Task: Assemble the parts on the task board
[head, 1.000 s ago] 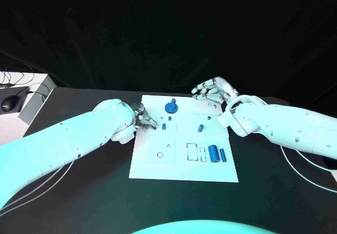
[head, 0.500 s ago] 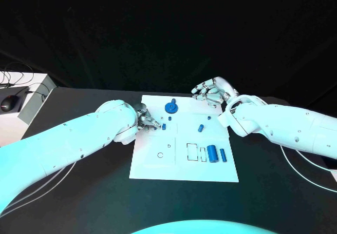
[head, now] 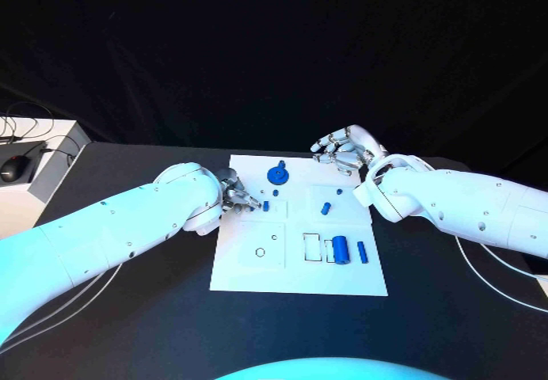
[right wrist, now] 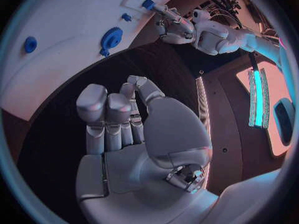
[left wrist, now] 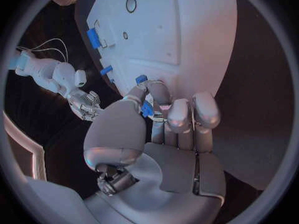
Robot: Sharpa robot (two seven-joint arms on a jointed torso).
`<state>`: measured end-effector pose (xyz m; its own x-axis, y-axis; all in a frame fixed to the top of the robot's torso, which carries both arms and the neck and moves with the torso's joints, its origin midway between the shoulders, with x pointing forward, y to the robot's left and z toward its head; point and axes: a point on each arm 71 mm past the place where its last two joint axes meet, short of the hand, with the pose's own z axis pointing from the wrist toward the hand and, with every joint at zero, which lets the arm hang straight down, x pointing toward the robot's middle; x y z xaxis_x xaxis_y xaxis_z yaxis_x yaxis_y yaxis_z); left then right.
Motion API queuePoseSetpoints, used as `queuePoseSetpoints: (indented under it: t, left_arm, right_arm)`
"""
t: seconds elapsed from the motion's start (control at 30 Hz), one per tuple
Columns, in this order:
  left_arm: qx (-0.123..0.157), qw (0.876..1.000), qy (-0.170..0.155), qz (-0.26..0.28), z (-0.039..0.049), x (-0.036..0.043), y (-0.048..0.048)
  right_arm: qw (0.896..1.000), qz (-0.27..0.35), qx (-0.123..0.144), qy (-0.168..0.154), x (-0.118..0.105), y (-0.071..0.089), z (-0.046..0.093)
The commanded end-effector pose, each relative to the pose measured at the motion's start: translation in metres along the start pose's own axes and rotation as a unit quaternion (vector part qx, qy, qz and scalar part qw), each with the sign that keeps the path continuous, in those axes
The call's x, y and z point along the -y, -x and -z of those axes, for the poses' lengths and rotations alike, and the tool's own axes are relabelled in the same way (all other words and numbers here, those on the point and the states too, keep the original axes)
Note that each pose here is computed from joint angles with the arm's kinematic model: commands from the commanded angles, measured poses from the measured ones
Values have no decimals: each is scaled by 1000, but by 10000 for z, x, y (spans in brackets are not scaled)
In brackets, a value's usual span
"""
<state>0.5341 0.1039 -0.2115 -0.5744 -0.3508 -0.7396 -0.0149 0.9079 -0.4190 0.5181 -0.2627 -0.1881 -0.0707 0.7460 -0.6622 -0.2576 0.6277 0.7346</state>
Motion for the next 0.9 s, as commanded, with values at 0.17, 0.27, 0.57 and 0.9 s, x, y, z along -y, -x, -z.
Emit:
queuePoseSetpoints:
  t: [0.17, 0.27, 0.57, 0.9]
  left_arm:
    - [-15, 1000, -3, 9, 27, -26, -55]
    - [-7, 1000, -6, 25, 49, -28, -14]
    - [26, 994, -31, 99, 165, -12, 218]
    - [47, 981, -92, 161, 308, 18, 433]
  right_arm:
    - [1000, 1, -6, 7, -11, -9, 1]
    - [1000, 1, -6, 7, -10, -9, 0]
    - [1000, 2, -5, 7, -5, -4, 1]
    - [1000, 2, -4, 6, 4, 8, 8]
